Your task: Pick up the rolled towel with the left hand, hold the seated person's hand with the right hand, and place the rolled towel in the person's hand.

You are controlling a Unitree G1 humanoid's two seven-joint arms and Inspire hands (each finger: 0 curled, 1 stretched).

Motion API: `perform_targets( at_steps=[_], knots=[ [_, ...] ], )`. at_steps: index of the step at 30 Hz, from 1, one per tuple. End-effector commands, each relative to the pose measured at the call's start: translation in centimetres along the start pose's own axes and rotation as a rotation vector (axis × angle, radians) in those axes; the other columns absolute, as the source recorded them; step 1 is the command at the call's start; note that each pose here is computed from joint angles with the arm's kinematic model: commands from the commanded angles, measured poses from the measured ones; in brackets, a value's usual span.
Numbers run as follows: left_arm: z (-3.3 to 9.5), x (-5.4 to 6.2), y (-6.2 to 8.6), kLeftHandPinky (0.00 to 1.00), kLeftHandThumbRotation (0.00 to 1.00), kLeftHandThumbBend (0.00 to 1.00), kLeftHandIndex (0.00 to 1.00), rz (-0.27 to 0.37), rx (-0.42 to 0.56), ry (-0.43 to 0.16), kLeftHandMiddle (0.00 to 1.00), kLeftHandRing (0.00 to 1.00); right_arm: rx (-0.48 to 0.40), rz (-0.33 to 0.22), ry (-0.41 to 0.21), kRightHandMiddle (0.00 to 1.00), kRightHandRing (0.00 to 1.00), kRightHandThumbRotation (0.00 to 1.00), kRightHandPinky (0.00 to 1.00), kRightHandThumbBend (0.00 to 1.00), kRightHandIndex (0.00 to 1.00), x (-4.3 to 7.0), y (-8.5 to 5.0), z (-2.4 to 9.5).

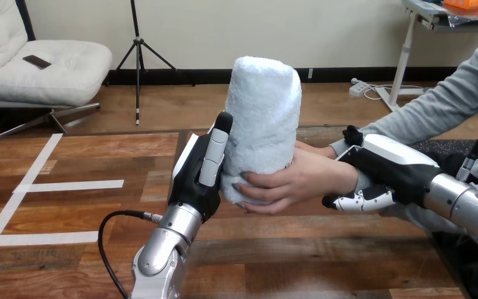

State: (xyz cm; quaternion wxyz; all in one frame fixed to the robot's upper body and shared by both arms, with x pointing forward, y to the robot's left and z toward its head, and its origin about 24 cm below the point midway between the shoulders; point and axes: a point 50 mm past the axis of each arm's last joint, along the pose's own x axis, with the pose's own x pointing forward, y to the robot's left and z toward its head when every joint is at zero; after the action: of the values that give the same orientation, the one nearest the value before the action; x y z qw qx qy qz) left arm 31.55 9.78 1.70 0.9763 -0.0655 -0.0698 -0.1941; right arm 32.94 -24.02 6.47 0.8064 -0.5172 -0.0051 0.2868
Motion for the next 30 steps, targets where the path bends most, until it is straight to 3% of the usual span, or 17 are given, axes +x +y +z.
perform_targets(
  at_steps=[1,6,15,30],
  knots=[
    [1.93,1.40,-0.36,1.00,1.00,1.00,0.96,-0.020,0.004,-0.086,0.99,1.00,0.000,-0.034,-0.026,0.48,0.43,0.50,0.38,0.68,0.50,0.28,-1.48,0.73],
    [1.97,1.35,-0.25,1.00,1.00,1.00,0.96,-0.018,0.003,-0.090,0.99,1.00,0.000,-0.015,-0.015,0.59,0.55,0.58,0.50,0.81,0.62,0.25,-1.50,0.68],
    [2.01,1.31,-0.13,1.00,1.00,1.00,0.96,-0.017,0.006,-0.091,0.99,1.00,-0.009,0.001,-0.001,0.70,0.68,0.67,0.63,0.97,0.72,0.23,-1.54,0.63],
    [2.08,1.20,0.02,1.00,1.00,1.00,0.95,-0.014,0.011,-0.093,0.98,1.00,-0.010,0.019,0.009,0.77,0.75,0.78,0.68,1.00,0.77,0.26,-1.51,0.66]
  ],
)
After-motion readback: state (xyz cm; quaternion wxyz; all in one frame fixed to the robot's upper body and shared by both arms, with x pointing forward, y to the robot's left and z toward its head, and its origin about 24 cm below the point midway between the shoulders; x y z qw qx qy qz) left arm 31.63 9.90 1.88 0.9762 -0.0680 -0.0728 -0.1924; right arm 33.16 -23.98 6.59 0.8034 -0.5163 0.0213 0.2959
